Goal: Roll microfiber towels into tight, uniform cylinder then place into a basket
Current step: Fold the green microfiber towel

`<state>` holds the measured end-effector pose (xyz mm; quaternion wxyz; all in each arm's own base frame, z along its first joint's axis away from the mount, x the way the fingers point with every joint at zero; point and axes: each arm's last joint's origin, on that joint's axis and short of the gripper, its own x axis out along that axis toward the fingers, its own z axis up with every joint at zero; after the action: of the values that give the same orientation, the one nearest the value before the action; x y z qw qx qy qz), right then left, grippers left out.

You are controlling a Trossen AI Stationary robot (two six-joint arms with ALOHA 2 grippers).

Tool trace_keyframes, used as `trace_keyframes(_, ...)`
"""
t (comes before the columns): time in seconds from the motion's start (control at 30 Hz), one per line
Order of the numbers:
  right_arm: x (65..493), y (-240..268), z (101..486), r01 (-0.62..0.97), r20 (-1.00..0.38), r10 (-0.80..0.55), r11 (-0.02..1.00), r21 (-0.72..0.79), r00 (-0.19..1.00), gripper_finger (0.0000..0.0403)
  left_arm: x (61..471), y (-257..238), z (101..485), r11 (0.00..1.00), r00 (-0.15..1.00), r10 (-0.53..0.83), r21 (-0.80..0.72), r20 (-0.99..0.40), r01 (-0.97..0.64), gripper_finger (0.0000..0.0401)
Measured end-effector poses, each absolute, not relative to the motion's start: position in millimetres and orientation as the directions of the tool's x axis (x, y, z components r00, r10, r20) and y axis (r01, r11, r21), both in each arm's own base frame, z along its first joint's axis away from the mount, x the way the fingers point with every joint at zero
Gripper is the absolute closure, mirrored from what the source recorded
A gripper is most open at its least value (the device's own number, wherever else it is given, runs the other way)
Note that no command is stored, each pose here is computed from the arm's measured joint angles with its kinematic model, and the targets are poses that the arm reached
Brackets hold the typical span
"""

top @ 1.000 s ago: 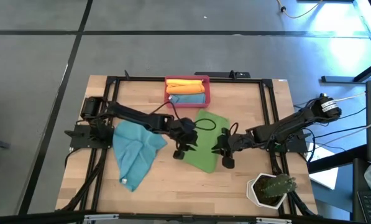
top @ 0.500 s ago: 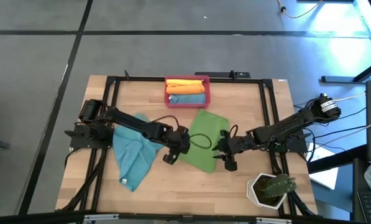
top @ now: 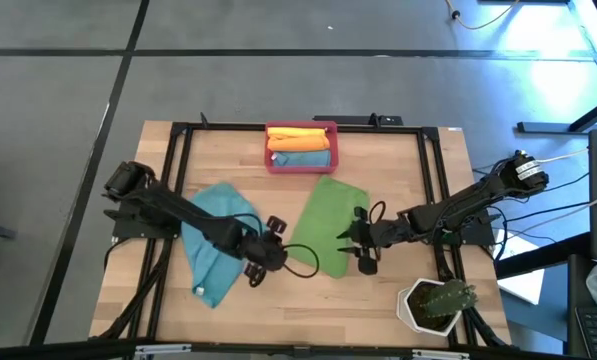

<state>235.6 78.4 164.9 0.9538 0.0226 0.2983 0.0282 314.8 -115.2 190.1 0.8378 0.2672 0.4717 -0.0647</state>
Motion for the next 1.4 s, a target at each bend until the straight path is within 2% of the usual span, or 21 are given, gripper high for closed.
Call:
trace_keyframes(0.17, 237, 79, 167, -0.043, -0.549, 0.072, 0.997, 0.065, 0.833, 0.0234, 313, -106, 168, 0.757, 0.626, 0.196, 0.523, -0.754, 0.393, 0.0307)
trace_keyframes(0.33, 236, 79, 166, -0.070, -0.557, 0.069, 0.997, 0.020, 0.828, 0.0234, 311, -107, 159, 0.656, 0.672, 0.144, 0.578, -0.727, 0.485, 0.0307)
trace_keyframes(0.5, 236, 79, 166, -0.108, -0.557, 0.069, 0.993, -0.037, 0.828, 0.0234, 311, -105, 158, 0.660, 0.663, 0.130, 0.563, -0.737, 0.497, 0.0307)
trace_keyframes(0.77, 236, 79, 166, -0.110, -0.558, 0.069, 0.993, -0.040, 0.827, 0.0234, 310, -111, 152, 0.623, 0.634, 0.051, 0.521, -0.772, 0.584, 0.0297)
trace_keyframes(0.87, 236, 79, 166, -0.111, -0.557, 0.069, 0.993, -0.042, 0.827, 0.0234, 311, -111, 144, 0.591, 0.619, 0.081, 0.538, -0.781, 0.602, 0.0279)
trace_keyframes(0.97, 236, 79, 166, -0.112, -0.558, 0.069, 0.993, -0.042, 0.827, 0.0234, 313, -106, 145, 0.595, 0.636, 0.159, 0.587, -0.755, 0.549, 0.0261)
trace_keyframes(1.2, 237, 77, 166, -0.118, -0.558, 0.064, 0.991, -0.061, 0.828, 0.0234, 314, -104, 140, 0.611, 0.610, 0.111, 0.538, -0.785, 0.581, 0.0244)
trace_keyframes(1.4, 237, 76, 166, -0.090, -0.551, 0.031, 0.993, -0.081, 0.834, 0.0234, 317, -94, 132, 0.583, 0.587, 0.171, 0.562, -0.791, 0.587, 0.0233)
